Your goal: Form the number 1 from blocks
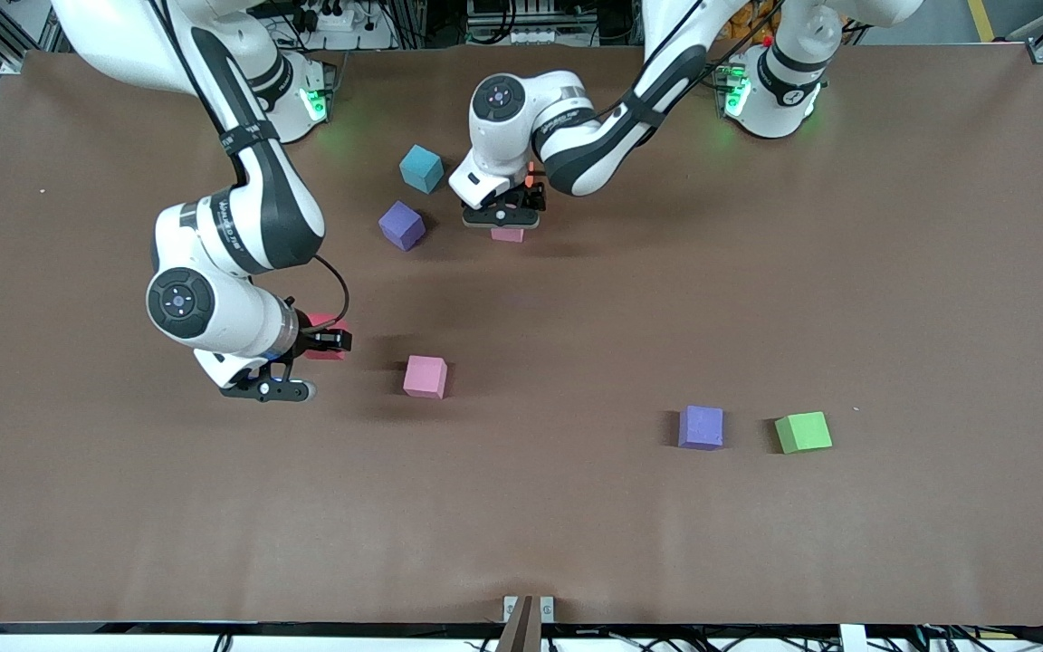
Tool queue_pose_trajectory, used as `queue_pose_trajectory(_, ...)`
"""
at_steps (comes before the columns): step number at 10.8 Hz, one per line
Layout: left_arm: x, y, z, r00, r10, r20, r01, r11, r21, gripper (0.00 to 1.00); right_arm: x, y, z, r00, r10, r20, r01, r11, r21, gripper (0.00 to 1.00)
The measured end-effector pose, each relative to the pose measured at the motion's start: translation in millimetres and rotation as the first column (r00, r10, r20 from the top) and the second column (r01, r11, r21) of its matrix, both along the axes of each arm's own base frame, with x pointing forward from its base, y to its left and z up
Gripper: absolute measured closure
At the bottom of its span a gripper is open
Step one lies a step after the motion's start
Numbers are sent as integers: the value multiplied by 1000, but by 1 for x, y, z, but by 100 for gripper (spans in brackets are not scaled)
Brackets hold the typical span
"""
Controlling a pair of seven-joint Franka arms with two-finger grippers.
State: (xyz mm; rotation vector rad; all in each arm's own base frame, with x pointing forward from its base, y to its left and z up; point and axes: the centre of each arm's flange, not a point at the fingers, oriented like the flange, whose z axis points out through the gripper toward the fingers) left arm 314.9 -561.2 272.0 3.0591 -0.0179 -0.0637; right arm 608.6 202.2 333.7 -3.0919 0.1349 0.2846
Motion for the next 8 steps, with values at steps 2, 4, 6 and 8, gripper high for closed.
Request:
queue_pose_trajectory(2,41,24,48,996,67,66,-65,997,-28,0,-10,26,3,1000,-21,1,21,1000,-10,41)
queue_pose_trajectory(4,93,66,84,984,132,117,-129,991,-33,0,-31,64,4,999,-39,-2,39,999,-25,41)
queue_pose_trajectory(6,151,124,92,983,114,143,-113,993,-11,0,-62,113,-7,998,-59,10,60,998,-32,41)
queue_pose_trajectory(8,206,194,84,985,75,157,-81,996,31,0,-99,161,-26,997,-73,33,74,997,-14,41)
